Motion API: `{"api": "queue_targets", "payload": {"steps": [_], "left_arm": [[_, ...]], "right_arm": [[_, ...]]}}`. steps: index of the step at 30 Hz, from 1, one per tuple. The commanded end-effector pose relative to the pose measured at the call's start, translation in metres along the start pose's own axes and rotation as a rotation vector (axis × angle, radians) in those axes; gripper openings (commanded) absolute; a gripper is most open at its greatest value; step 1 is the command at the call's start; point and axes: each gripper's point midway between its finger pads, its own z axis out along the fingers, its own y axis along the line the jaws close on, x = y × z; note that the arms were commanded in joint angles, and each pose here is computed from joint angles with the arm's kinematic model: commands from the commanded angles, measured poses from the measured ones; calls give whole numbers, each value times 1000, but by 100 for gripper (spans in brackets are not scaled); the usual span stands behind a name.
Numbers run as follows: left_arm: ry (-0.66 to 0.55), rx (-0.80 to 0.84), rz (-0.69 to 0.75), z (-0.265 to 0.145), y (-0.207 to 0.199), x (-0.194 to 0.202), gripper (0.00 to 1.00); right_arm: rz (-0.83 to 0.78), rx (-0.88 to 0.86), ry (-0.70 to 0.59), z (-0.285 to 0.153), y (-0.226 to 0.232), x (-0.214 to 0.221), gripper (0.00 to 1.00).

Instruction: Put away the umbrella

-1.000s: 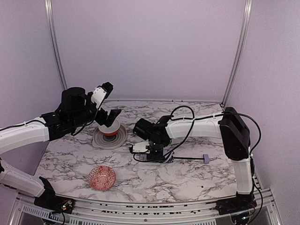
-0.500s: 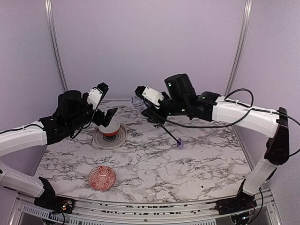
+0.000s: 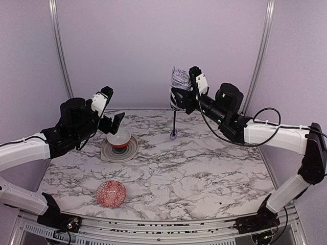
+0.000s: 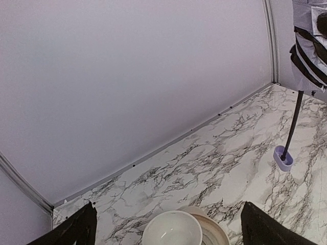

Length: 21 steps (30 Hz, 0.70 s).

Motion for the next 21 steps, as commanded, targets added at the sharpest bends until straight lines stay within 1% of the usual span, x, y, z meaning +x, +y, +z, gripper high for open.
{"api": "queue_targets", "payload": {"steps": [1,4,6,9,11,13,15,17,19,21], "left_arm": [[-57,-85,-104,-3,17,-10,99],[-82,-163,-188,-6,31,-10,99],[-92,-199,-209,-8,36,-8,99],[-91,-219,-200,-9,39,-4,99],[-88,-215,-194,-7,37,-3,99],[-84,-208,-190,-6,36,-1,99],[-81,-201,-187,-5,34,0,99],[-80,-199,-184,-5,33,1,99],[-80,-198,-179,-5,33,1,99],[-80,-195,-176,-5,33,1,99]], "right_arm": [[25,94,-343,-2,-24,-112,0],[6,115,-411,-1,-29,-140,0],[4,136,-431,0,-33,-150,0],[24,156,-422,2,-37,-143,0],[43,159,-390,4,-37,-124,0],[83,181,-328,9,-39,-94,0],[121,218,-243,12,-42,-52,0],[144,240,-157,12,-40,2,0],[173,255,-59,5,-36,67,0],[172,247,66,-3,-26,137,0]]}}
